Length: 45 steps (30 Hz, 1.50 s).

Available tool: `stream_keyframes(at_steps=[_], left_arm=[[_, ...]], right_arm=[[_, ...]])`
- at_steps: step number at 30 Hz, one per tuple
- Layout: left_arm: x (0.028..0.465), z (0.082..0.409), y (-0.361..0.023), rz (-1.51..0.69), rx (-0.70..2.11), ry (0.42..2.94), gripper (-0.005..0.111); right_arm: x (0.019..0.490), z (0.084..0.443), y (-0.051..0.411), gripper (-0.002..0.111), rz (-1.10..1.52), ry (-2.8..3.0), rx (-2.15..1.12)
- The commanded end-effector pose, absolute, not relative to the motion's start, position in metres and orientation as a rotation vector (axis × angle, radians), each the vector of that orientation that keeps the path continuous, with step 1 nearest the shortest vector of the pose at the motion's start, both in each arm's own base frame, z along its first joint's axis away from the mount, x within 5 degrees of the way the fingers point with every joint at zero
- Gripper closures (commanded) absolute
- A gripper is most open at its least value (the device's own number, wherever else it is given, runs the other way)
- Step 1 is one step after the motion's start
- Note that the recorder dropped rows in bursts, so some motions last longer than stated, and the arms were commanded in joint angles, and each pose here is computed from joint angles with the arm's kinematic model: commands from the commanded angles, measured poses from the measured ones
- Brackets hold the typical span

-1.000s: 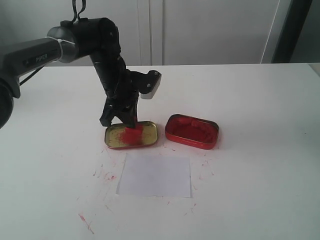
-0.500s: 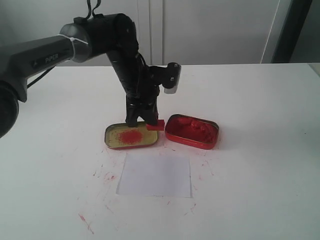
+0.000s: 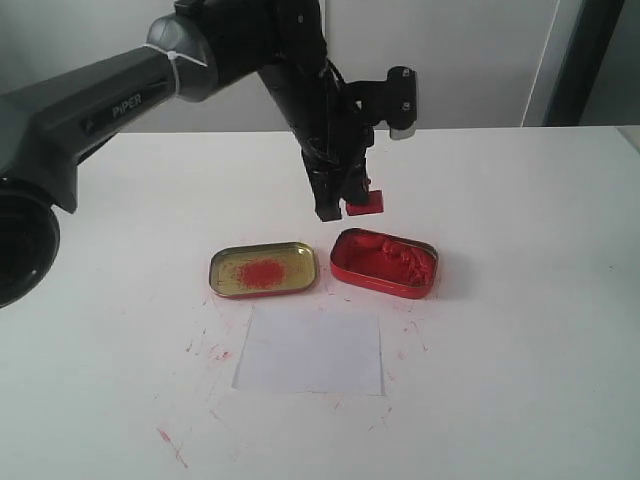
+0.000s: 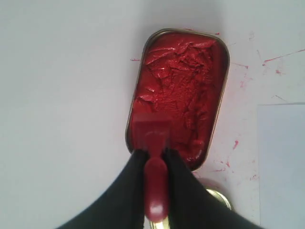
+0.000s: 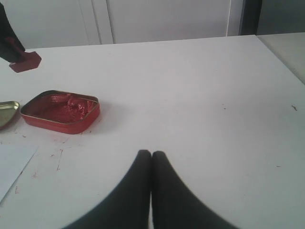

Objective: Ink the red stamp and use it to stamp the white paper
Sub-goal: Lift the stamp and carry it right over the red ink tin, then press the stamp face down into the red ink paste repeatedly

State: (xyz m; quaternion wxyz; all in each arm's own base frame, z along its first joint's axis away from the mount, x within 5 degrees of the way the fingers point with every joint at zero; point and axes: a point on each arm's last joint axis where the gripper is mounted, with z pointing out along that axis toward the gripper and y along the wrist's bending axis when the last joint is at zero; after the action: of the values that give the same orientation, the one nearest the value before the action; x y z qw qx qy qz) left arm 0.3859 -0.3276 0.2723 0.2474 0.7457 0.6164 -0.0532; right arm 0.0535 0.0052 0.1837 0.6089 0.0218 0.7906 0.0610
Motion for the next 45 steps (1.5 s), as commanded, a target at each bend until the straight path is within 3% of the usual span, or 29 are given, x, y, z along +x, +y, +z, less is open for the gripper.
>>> stream_keyframes(at_steps=[1,7,21,45], left_arm=[[0.386,0.262,-0.333,-0.180,2.031,1.704,0.107],[0.392,0.233,-0.345,-0.197,2.035,1.709,0.107],[0.390,0.231,-0.354,-0.189,2.018,1.676,0.107],[0.395,0.187,-0.357,-0.194,2.098,1.728,0.107]], right_arm=[[0.054,0.183,0.005,0.108,0.144,1.818,0.050],[0.054,0.183,0.005,0.108,0.144,1.818,0.050],[0.054,0.183,0.005,0.108,0.144,1.818,0.050],[0.054,0.183,0.005,0.108,0.144,1.818,0.050]])
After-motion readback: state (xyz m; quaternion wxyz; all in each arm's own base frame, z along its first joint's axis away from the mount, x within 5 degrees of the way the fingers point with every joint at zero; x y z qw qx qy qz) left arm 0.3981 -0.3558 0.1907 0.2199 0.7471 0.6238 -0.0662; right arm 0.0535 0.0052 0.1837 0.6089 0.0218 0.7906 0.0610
